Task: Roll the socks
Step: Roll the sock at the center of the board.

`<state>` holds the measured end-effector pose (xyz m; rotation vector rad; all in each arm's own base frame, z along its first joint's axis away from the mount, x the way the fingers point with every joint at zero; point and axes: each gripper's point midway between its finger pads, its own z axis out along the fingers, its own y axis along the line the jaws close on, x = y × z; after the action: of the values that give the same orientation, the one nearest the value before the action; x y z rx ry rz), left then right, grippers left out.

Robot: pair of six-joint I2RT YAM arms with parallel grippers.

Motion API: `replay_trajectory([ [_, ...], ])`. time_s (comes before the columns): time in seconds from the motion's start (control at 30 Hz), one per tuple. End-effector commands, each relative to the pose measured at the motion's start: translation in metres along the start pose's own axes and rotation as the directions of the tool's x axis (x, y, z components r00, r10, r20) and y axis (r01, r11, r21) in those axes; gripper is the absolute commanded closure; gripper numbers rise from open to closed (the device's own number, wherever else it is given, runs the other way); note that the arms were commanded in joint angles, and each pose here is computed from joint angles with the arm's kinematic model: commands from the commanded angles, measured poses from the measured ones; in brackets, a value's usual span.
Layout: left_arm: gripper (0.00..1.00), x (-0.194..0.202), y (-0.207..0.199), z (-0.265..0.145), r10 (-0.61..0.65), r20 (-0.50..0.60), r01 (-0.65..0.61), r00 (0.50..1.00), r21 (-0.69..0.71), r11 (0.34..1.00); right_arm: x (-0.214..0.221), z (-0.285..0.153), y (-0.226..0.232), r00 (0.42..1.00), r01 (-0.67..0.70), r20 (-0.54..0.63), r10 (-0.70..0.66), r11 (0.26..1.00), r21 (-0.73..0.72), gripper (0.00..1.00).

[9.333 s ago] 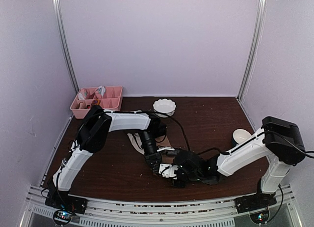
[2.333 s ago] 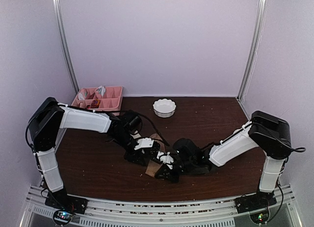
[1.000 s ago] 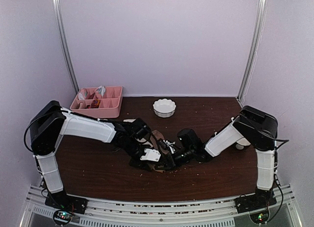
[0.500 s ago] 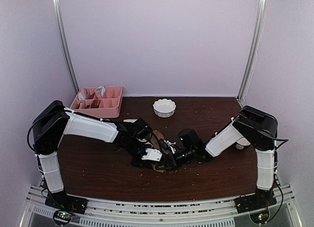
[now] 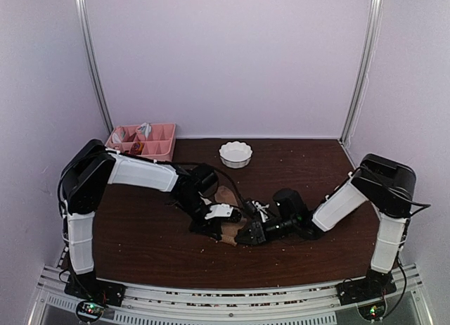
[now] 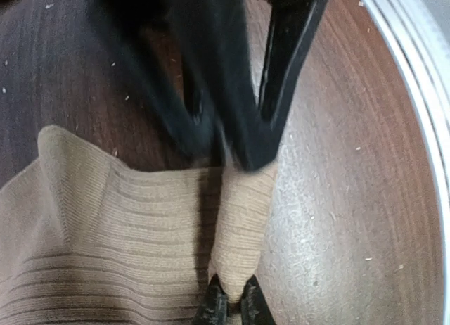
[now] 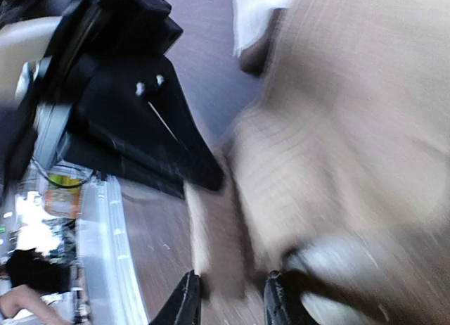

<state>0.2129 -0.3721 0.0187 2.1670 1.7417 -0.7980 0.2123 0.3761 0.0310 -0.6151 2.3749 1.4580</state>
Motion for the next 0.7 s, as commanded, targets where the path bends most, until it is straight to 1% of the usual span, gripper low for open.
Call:
replay_trajectory([
  [0.0,0.99,0.025,-0.024,0.011,-0.221,-0.065,0.230,0.973,0.188,0.955,0.010,-0.023,-0.034,0.994,0.088,0.048,-0.100,0.974,0.210,0.67],
  [0.1,0.99,0.021,-0.030,0.014,-0.273,-0.065,0.281,0.960,0.248,0.927,0.016,-0.033,-0.044,0.987,0.144,0.030,-0.159,0.949,0.279,0.64],
  [0.13,0.99,0.021,-0.030,0.014,-0.294,-0.070,0.302,0.953,0.263,0.916,0.017,-0.036,-0.046,0.985,0.152,0.031,-0.169,0.942,0.298,0.61],
  [0.17,0.99,0.020,-0.030,0.014,-0.316,-0.071,0.323,0.946,0.280,0.904,0.017,-0.040,-0.049,0.983,0.160,0.038,-0.181,0.934,0.319,0.57],
  [0.23,0.99,0.018,-0.030,0.013,-0.358,-0.066,0.361,0.931,0.310,0.880,0.014,-0.050,-0.052,0.976,0.168,0.071,-0.207,0.917,0.363,0.44],
  [0.27,0.99,0.018,-0.029,0.013,-0.373,-0.064,0.373,0.926,0.316,0.872,0.009,-0.057,-0.050,0.968,0.174,0.102,-0.228,0.909,0.380,0.36],
  [0.3,0.98,0.020,-0.028,0.013,-0.382,-0.067,0.383,0.922,0.320,0.867,0.008,-0.063,-0.053,0.963,0.174,0.118,-0.242,0.895,0.411,0.17],
  [0.33,0.98,0.021,-0.027,0.013,-0.388,-0.071,0.389,0.919,0.319,0.864,0.002,-0.071,-0.053,0.952,0.175,0.152,-0.264,0.883,0.436,0.02],
  [0.37,0.98,0.023,-0.026,0.013,-0.396,-0.075,0.399,0.915,0.317,0.861,-0.005,-0.081,-0.050,0.935,0.176,0.198,-0.293,0.872,0.458,0.00],
  [0.43,0.99,0.024,-0.024,0.012,-0.420,-0.077,0.421,0.904,0.329,0.845,-0.016,-0.105,-0.051,0.897,0.140,0.292,-0.332,0.840,0.525,0.00],
  [0.53,0.98,0.025,-0.021,0.011,-0.452,-0.072,0.447,0.889,0.348,0.824,-0.027,-0.139,-0.058,0.845,0.035,0.401,-0.353,0.786,0.618,0.00],
  [0.6,0.98,0.027,-0.020,0.011,-0.453,-0.075,0.449,0.888,0.346,0.824,-0.034,-0.161,-0.063,0.804,-0.084,0.498,-0.326,0.766,0.637,0.00],
  [0.67,0.98,0.027,-0.022,0.012,-0.466,-0.082,0.461,0.881,0.365,0.809,-0.038,-0.181,-0.066,0.733,-0.230,0.629,-0.257,0.777,0.586,0.00],
])
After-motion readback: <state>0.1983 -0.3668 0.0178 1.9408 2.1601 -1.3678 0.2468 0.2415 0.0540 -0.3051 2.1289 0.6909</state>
